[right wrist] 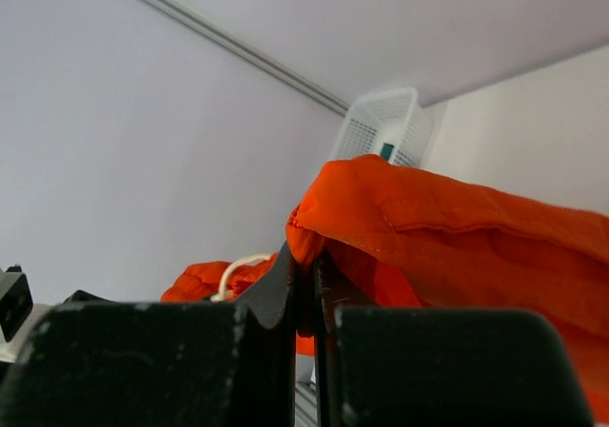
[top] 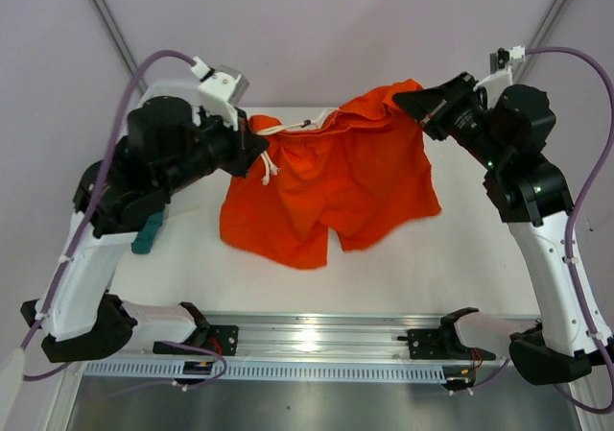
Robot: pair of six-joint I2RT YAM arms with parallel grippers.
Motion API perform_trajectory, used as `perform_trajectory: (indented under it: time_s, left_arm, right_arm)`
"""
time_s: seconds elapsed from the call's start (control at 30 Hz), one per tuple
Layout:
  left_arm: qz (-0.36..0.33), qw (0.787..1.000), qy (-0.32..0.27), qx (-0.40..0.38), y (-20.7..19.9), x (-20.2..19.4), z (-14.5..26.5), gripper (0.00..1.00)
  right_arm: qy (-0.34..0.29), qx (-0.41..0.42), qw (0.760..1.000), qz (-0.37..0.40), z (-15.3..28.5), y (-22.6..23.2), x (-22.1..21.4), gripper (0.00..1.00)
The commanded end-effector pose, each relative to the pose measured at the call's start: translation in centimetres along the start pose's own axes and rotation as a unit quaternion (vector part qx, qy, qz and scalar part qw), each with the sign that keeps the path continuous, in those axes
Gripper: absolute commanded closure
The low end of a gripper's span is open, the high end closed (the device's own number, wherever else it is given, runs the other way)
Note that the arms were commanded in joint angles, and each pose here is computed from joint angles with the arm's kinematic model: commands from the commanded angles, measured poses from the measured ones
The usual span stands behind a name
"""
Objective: Fold and stack the shorts
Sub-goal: Flatten the shorts out
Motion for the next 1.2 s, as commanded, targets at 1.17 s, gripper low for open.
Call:
perform_trajectory:
  time_s: [1.17]
  left_arm:
    - [0.106, 0.981, 0.155, 0.054, 7.9, -10.3, -15.9, 1.0]
  right_arm:
    - [-0.008, -0.115, 0.987, -0.113, -2.1, -12.0, -6.6, 1.0]
Point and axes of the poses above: each gripper's point midway between its finger pads, its own z axis back along the fingers, its own y axis along the line the jaws close on, x = y × z, the point moved 4 cm from there along z, back along the fingers, and after that the axes turned 15 degrees about z, right-handed, at the moved point
